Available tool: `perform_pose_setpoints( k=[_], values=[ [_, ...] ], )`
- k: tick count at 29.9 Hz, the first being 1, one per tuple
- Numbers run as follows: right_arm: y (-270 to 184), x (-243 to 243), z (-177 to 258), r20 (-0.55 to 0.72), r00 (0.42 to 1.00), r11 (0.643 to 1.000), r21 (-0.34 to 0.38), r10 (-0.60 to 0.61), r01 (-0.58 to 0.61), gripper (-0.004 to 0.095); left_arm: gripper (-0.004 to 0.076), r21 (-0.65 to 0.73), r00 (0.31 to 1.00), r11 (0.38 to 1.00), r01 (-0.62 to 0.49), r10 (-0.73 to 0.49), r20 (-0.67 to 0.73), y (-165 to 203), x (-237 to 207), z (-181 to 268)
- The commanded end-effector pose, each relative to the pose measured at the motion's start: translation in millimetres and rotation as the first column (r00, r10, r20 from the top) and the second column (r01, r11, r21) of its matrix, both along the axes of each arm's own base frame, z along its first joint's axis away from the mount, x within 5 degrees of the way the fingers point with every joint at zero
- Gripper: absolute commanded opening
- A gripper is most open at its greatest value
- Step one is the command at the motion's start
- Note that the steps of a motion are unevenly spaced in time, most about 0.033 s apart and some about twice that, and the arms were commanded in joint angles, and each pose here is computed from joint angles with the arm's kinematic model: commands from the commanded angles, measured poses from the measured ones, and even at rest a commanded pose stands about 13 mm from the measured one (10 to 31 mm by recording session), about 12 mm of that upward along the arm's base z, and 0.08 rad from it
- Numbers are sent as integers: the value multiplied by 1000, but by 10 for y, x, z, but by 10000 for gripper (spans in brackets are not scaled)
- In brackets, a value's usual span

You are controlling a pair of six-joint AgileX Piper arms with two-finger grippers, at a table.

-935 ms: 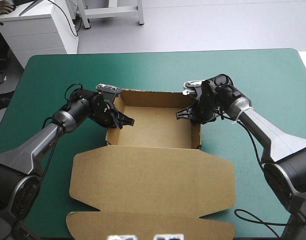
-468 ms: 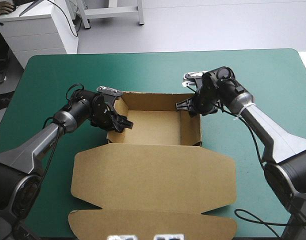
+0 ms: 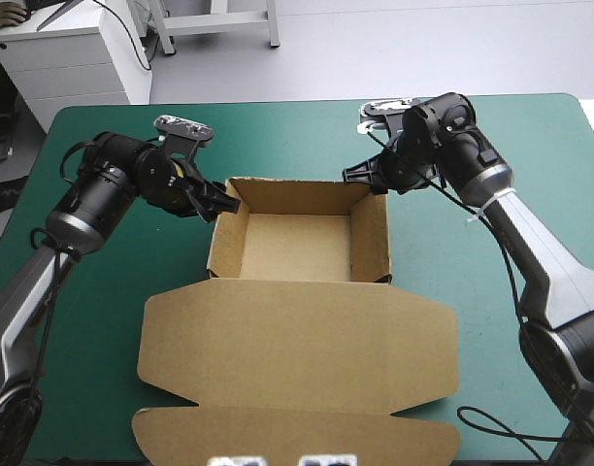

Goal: Fold the box

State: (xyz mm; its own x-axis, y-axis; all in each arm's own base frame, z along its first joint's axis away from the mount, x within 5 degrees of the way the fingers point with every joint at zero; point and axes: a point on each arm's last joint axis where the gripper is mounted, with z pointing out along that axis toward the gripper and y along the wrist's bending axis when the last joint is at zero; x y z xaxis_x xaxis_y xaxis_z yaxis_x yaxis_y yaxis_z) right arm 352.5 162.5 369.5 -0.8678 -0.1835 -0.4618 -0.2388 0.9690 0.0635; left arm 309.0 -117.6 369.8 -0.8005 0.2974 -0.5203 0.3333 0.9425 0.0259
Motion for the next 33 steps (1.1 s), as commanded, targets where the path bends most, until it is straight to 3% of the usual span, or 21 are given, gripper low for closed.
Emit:
perform_pose_setpoints(
  k=[1, 4, 7, 8, 19, 26, 33],
  values=[
    [-76, -130, 306, 67, 996, 997, 58, -52, 48, 427, 388, 45, 998, 999, -12, 9, 63, 151, -278, 378],
    [-68, -114, 282, 62, 997, 997, 55, -52, 48, 427, 239, 61, 1000, 998, 19, -19, 4, 208, -468, 424],
    [-66, -108, 223, 44, 998, 998, 46, -51, 49, 427, 14, -7, 994, 995, 103, -104, -19, 180, -655, 417],
    [-66, -108, 192, 35, 998, 998, 41, -51, 49, 427, -3, -24, 990, 990, 137, -138, -24, 172, -713, 399],
    [-62, -136, -233, -89, 995, 999, -6, -49, 49, 427, -8, -79, 988, 985, 152, -154, -26, 311, -1196, -12],
    [-25, -92, -333, -105, 993, 999, 5, -47, 48, 425, -8, -98, 988, 985, 145, -139, 64, 447, -1510, -212],
    [63, 12, -609, -195, 980, 999, 4, -43, 45, 358, -8, -111, 979, 983, 144, -126, 158, 581, -1809, -423]
  ],
)
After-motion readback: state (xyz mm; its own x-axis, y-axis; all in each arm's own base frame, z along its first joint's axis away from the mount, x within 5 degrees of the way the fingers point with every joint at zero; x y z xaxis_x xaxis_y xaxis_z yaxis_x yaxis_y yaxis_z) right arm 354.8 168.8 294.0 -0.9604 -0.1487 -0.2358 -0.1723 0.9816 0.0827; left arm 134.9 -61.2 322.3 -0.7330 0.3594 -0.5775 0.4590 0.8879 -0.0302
